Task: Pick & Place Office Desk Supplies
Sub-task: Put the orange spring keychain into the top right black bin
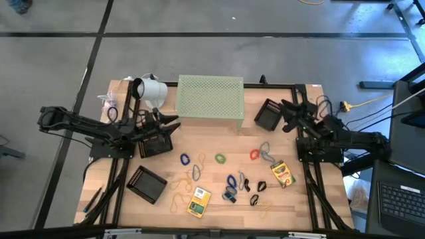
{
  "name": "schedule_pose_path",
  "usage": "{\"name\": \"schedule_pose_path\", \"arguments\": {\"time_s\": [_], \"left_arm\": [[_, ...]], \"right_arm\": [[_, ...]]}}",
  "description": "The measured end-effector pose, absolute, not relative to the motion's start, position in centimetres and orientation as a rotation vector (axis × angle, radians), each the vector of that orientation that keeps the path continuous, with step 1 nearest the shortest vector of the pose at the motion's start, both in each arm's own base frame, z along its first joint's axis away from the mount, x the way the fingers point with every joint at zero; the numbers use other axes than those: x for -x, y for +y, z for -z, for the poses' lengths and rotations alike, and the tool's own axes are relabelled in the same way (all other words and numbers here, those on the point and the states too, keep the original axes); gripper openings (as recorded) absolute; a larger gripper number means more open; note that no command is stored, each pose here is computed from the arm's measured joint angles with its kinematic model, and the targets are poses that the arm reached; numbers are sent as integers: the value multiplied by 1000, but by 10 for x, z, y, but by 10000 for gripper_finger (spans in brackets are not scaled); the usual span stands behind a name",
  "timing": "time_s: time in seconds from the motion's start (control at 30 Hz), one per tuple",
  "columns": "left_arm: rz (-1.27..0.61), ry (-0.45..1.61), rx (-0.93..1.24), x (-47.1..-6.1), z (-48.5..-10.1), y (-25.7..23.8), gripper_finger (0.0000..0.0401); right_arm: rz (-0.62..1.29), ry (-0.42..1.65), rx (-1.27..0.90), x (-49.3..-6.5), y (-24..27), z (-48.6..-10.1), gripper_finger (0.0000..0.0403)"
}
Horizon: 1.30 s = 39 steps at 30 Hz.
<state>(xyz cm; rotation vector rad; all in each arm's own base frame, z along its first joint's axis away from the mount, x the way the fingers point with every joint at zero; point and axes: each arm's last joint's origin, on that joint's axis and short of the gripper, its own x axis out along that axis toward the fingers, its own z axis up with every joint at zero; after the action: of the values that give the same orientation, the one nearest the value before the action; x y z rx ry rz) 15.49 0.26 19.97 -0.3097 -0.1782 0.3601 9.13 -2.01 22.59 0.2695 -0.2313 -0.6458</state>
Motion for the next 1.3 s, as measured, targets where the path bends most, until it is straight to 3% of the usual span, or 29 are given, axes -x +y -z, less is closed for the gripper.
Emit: {"name": "schedule_pose_path", "arguments": {"time_s": [0.33,0.63,0.83,1.13,1.3], "left_arm": [[-359,-176,331,-156,-199,3,182],[-368,-170,302,-156,-199,3,182],[-370,-165,292,-156,-198,3,182],[-373,-160,267,-156,-198,3,182],[-373,-159,267,-156,-198,3,182]], "right_arm": [[526,424,-323,-123,-15,-230,152],[133,926,-385,-154,2,-192,152],[18,1060,-213,-167,10,-172,144],[-153,1036,-125,-196,23,-152,107],[-125,1091,-84,-200,26,-140,93]]}}
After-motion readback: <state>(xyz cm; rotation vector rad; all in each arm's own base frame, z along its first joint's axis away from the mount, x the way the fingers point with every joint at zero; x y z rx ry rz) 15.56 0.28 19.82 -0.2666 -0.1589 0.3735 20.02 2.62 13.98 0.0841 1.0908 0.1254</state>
